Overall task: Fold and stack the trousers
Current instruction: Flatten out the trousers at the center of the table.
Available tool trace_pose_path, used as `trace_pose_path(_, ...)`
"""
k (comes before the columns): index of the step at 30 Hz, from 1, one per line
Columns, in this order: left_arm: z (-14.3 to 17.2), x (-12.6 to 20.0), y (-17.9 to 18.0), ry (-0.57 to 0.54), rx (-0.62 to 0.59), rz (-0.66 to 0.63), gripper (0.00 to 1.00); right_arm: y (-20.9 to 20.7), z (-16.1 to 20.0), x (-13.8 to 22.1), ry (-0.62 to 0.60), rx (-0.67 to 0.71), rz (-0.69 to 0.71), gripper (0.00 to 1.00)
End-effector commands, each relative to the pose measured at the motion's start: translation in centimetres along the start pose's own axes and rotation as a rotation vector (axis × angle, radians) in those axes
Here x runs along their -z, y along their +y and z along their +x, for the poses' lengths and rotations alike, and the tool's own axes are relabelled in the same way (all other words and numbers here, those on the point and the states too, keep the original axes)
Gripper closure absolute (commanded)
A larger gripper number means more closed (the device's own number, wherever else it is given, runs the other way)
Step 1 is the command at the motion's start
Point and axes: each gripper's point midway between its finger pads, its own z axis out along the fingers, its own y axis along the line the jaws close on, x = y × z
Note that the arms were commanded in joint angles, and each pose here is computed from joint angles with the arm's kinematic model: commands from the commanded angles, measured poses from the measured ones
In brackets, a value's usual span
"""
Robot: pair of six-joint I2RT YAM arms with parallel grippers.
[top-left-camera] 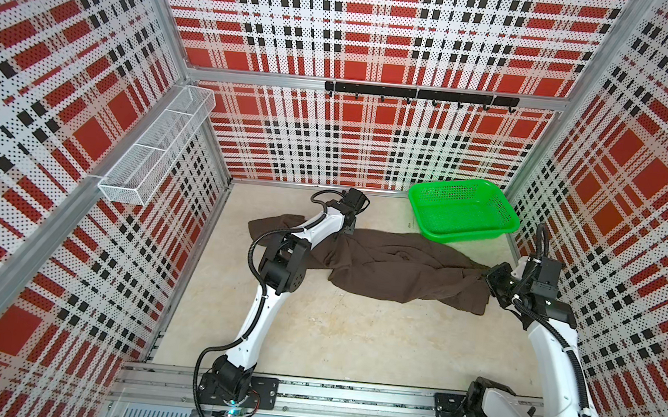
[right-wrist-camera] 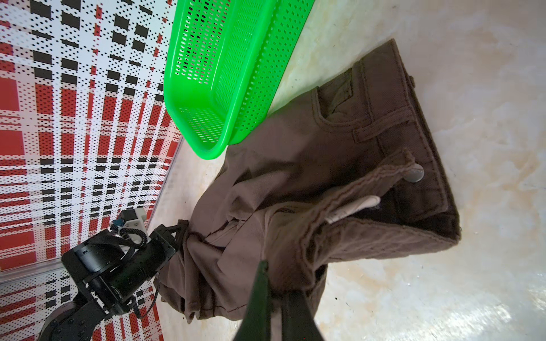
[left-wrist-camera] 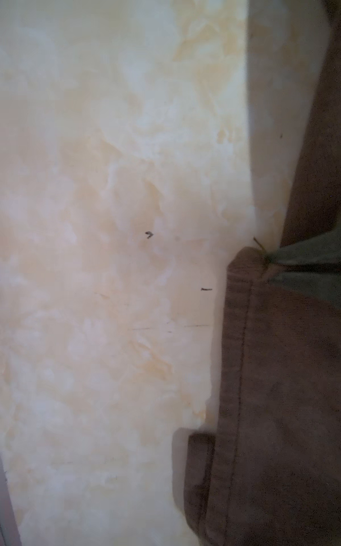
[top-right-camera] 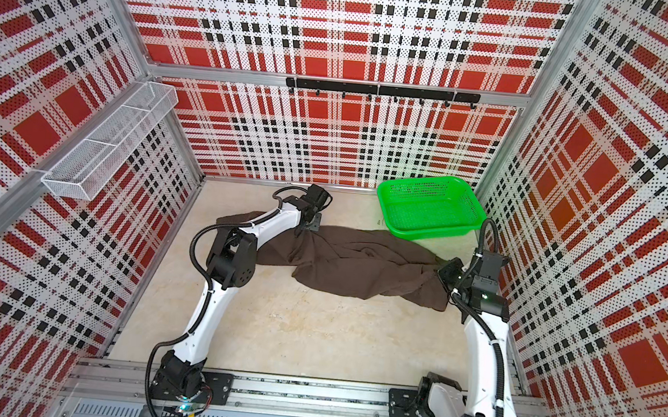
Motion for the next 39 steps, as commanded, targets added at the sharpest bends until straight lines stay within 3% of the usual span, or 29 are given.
trace_pose_path(1,-4.7,5.5,3.3,-0.122,0.058,-0.052,0.94,1.3,-1.2,0.8,-0.033,0.015,-0.019,1.0)
trace_pose_path(5,-9.2,12.5,7.6,-0.275,0.183,-0.044,0.94,2.2,-2.4,1.4,-0.063,0.026,-0.02,1.0)
trace_pose_path(9,-10.7,19.1,15.8,-0.403,0.349,-0.066,0.96,2.7,-4.0,2.2,-0.099,0.031,-0.019,1.0)
trace_pose_path(14,-6.5,23.3,28.9,-0.484,0.58,-0.143,0.97,1.7,-5.7,2.9,-0.15,0.011,0.003,1.0)
trace_pose_path(19,0.5,22.7,37.6,-0.448,0.723,-0.191,0.96,0.4,-6.4,1.8,-0.16,-0.022,0.029,1.0)
trace_pose_path(22,3.3,21.0,39.2,-0.408,0.759,-0.162,0.93,-0.1,-6.6,0.8,-0.157,-0.042,0.035,1.0)
trace_pose_path(25,4.7,19.2,38.6,-0.358,0.756,-0.123,0.92,-0.5,-6.9,0.2,-0.16,-0.051,0.049,1.0)
trace_pose_path(31,4.7,17.3,37.7,-0.334,0.76,-0.073,0.99,-1.2,-7.5,-0.6,-0.175,-0.072,0.077,1.0)
trace_pose_path(35,0.6,18.0,37.2,-0.391,0.754,-0.02,1.0,0.3,-9.4,-1.0,-0.188,-0.097,0.045,1.0)
trace_pose_path(39,-7.6,21.9,36.9,-0.51,0.738,0.064,1.0,6.3,-14.1,1.2,-0.242,-0.09,-0.055,1.0)
